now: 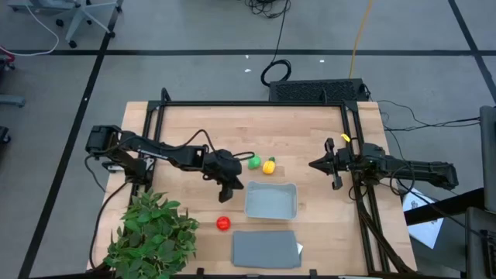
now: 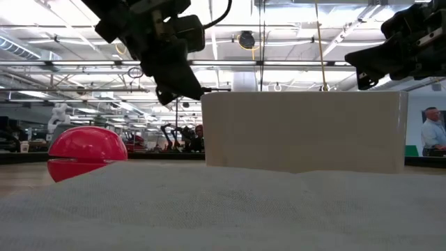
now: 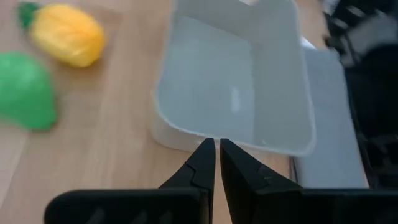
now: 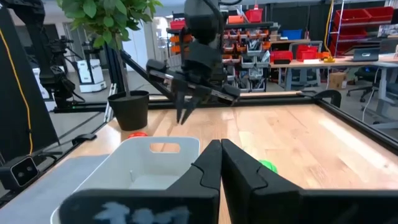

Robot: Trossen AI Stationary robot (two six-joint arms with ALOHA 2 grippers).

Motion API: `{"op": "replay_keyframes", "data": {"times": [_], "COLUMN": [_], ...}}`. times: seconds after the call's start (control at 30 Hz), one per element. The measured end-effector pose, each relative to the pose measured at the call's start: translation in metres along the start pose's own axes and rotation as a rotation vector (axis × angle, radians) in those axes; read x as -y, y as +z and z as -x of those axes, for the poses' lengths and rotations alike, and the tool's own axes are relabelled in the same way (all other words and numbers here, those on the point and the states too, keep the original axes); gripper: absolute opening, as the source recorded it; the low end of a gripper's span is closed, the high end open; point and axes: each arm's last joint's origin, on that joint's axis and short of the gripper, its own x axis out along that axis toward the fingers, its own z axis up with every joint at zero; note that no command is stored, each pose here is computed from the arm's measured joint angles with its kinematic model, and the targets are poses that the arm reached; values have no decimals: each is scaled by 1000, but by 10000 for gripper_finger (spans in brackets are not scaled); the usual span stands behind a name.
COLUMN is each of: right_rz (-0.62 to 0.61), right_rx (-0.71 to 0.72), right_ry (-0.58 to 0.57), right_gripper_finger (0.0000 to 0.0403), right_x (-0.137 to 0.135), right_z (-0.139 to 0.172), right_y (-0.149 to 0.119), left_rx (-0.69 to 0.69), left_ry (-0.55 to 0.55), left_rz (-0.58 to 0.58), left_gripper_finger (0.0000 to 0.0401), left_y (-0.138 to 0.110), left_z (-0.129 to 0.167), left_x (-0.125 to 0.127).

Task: Pick and placing Produce into tupperware
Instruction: Put the red tomato into the gray bin

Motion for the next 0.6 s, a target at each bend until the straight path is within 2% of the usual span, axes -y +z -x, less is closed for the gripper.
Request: {"op": "replay_keyframes", "data": {"times": [0.2,0.6], "right_rz": [-1,0], "right_rx": [-2,0], "right_ry": [0,0], "right_gripper_finger": [0,0], "right_x": [0,0], "right_z": [0,0], "right_y": [0,0], "left_rx": [-3,-147], "left_ry": [131,212], "left_rz": [139,341], "left_gripper_finger": [26,25], "left_y": [-9,-30], "left_z": [-3,-3], "left_x": [11,23]}}
